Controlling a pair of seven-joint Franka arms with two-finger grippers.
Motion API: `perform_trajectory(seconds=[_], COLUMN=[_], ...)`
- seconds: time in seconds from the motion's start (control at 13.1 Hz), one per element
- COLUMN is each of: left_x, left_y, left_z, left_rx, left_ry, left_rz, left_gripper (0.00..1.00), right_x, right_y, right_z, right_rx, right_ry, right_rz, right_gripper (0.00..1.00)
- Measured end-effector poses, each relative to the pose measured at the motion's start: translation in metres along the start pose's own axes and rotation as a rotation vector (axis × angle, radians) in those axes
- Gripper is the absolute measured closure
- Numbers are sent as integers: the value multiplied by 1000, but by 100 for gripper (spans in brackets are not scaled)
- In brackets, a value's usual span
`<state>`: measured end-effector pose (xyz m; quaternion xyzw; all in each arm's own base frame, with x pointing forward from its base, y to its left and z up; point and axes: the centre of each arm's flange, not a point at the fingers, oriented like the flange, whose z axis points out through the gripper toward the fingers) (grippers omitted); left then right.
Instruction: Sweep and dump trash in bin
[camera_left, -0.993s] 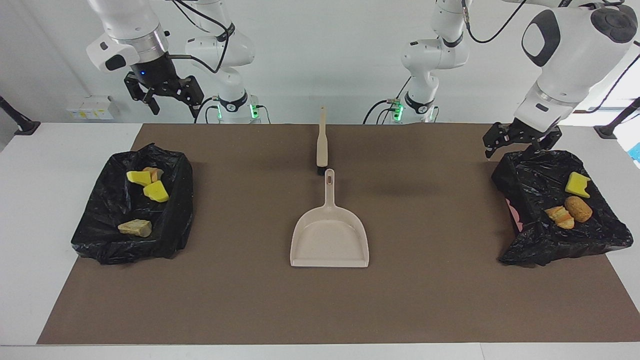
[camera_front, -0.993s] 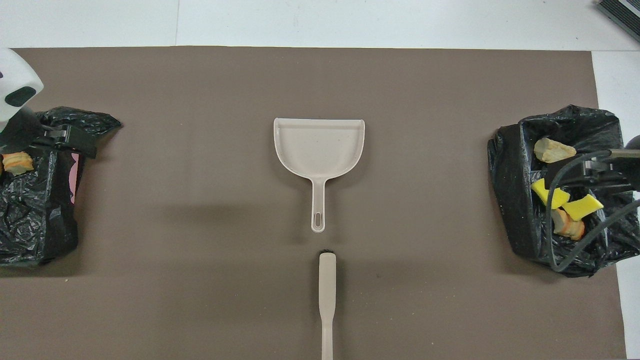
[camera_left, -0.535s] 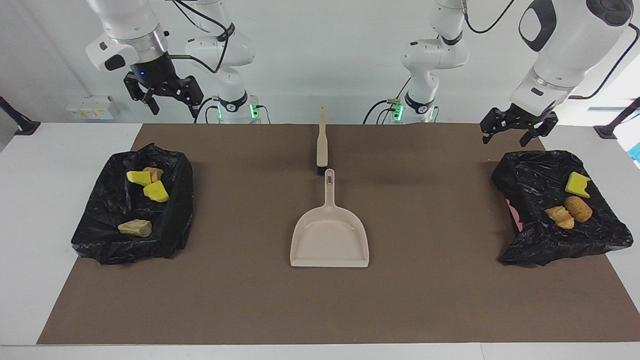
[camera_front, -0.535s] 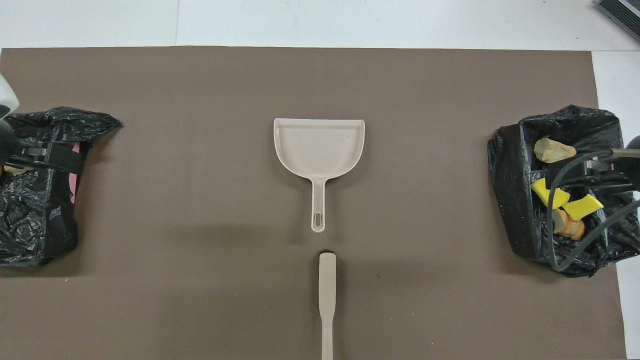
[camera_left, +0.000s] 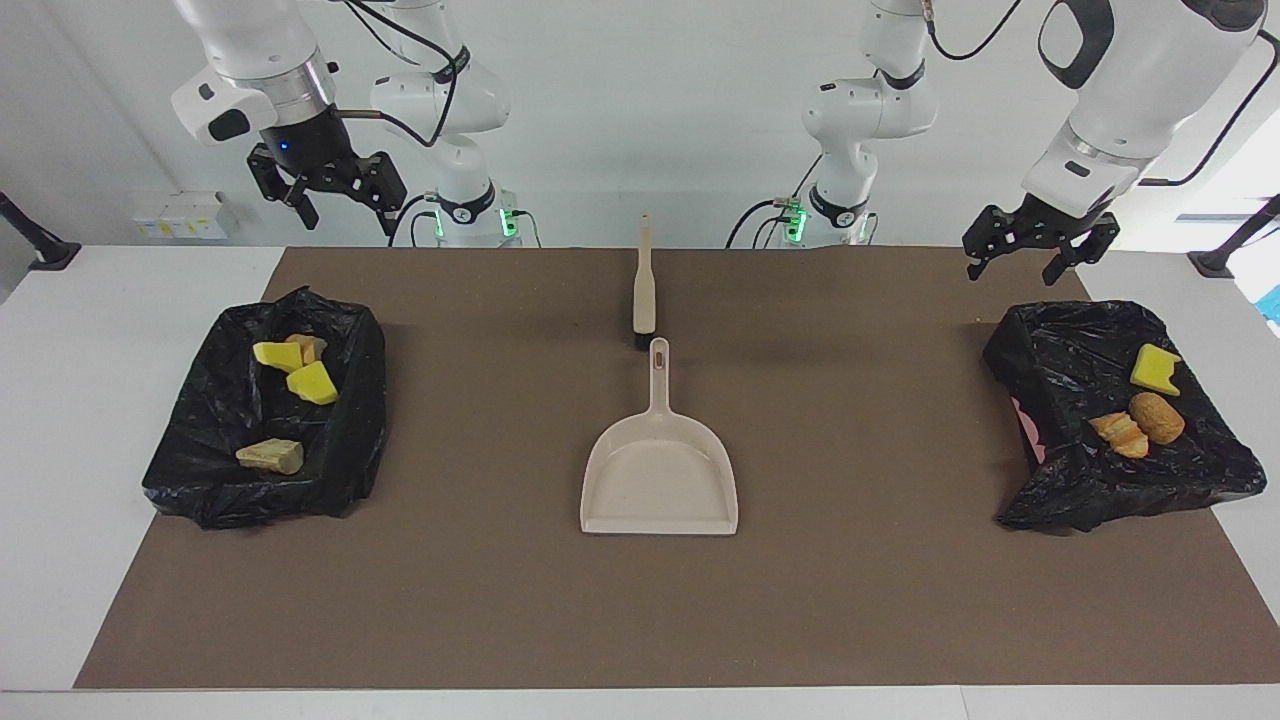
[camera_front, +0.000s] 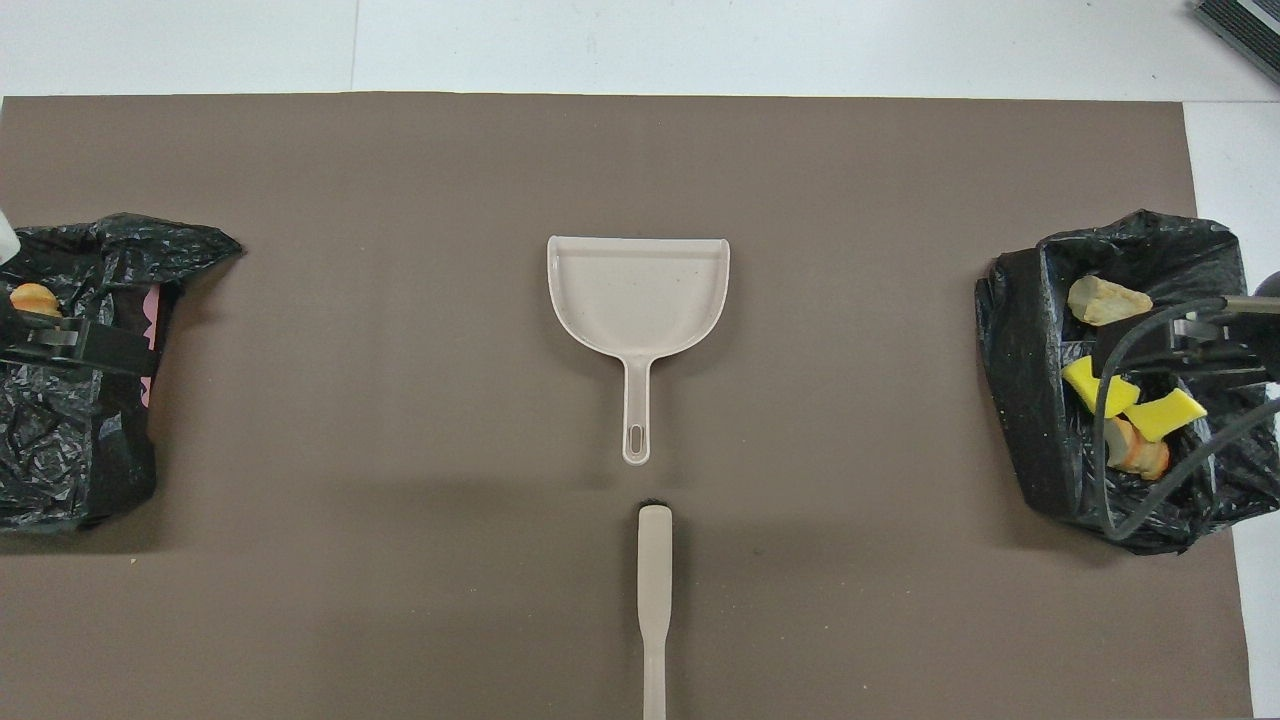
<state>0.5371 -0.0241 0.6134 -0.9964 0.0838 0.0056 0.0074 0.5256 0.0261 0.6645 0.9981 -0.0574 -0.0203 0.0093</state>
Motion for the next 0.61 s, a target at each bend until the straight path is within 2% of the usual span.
perform_trajectory(seconds=[0.61], left_x=[0], left_y=[0], left_z=[-3], left_rx=[0], left_ry=[6], left_rz=[0], left_gripper=[0], right_x=[0], right_y=[0], right_z=[0], right_rx=[0], right_ry=[0], right_rz=[1], right_gripper=[0])
